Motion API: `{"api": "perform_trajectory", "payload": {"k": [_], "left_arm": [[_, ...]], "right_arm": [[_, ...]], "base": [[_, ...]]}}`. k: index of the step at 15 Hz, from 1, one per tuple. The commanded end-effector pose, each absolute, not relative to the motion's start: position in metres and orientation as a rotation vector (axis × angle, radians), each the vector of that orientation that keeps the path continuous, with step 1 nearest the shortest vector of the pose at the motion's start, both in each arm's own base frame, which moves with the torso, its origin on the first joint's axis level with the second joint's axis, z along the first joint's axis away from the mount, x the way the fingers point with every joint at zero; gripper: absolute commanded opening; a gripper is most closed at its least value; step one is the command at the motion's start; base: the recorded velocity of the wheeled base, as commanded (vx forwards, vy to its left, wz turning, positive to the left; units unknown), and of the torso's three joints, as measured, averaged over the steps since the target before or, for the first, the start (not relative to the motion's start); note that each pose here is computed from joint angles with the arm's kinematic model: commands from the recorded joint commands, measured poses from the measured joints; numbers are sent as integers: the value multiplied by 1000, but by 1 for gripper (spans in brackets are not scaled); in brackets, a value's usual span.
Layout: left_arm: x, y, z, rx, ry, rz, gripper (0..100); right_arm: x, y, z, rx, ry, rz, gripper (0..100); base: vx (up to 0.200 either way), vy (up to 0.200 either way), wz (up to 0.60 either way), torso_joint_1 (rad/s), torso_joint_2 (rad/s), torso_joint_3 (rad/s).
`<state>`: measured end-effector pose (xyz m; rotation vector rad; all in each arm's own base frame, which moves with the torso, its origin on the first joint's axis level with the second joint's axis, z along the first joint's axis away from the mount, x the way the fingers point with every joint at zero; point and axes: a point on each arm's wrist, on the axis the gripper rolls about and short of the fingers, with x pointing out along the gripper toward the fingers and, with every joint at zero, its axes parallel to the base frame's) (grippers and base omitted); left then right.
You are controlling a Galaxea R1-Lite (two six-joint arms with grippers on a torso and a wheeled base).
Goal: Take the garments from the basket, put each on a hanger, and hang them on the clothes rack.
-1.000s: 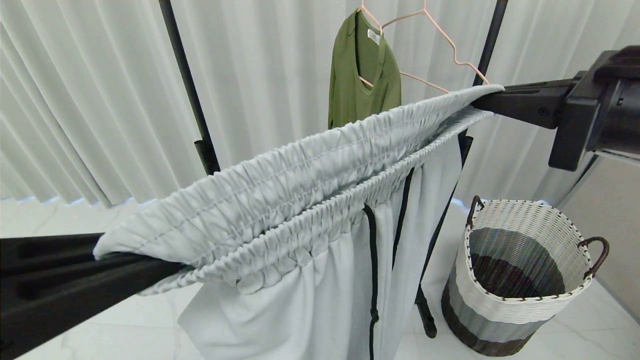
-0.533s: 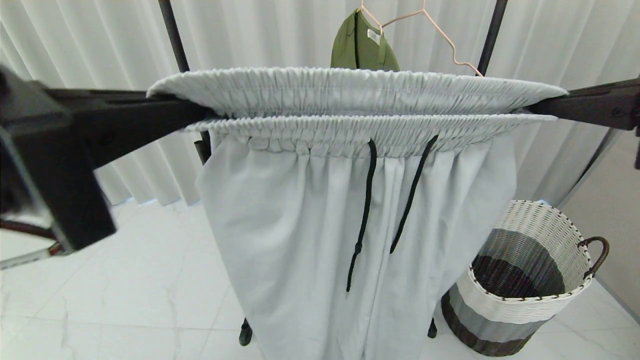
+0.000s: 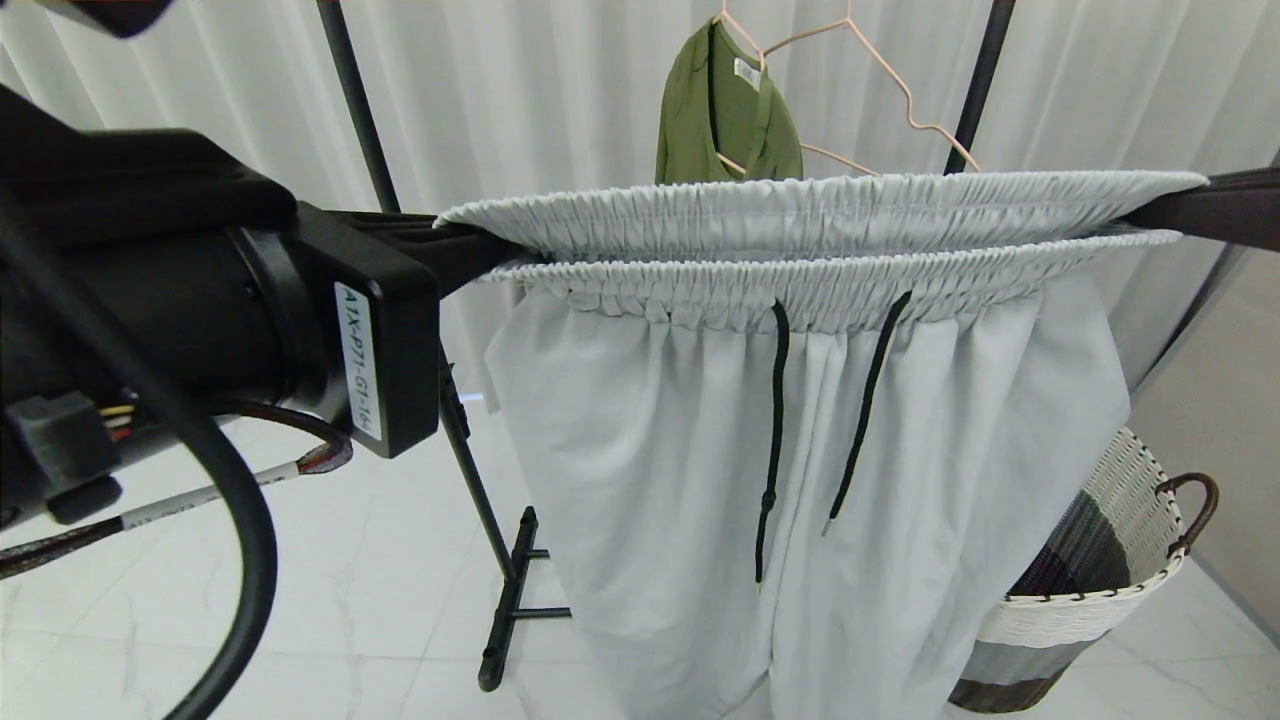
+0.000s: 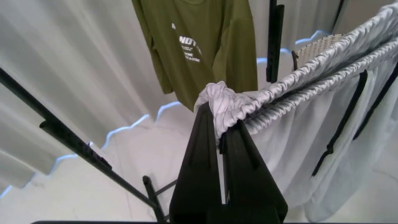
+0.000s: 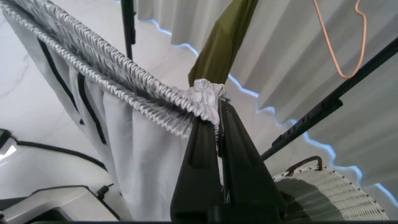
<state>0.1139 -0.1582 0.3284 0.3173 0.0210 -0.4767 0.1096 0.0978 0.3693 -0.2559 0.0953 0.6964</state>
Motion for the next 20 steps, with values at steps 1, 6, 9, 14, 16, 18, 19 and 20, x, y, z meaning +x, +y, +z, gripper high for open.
{"api": "perform_trajectory", "payload": {"k": [1,6,9,14,16,18,19,20], "left_arm": [[114,-159,327,321,24,-477,0],[117,-157,327,320,27,-447,0],[117,-157,326,323,30,-439,0],[118,-158,326,322,31,-441,0],[118,-158,326,322,31,-441,0],[118,-158,326,322,31,-441,0],[118,-158,326,322,31,-441,0],[118,-158,326,322,31,-441,0]], "right_arm": [[110,98,367,-259,101,701,0],[106,94,363,-257,102,693,0],[108,96,362,-255,92,692,0],[109,97,360,-244,106,692,0],[109,97,360,-241,108,690,0],[109,97,359,-242,111,690,100],[109,97,359,-243,113,690,100],[109,97,358,-244,114,692,100]], "base": [[0,0,0,0,0,0],[0,0,0,0,0,0],[0,0,0,0,0,0],[0,0,0,0,0,0],[0,0,0,0,0,0],[0,0,0,0,0,0],[0,0,0,0,0,0],[0,0,0,0,0,0]]}}
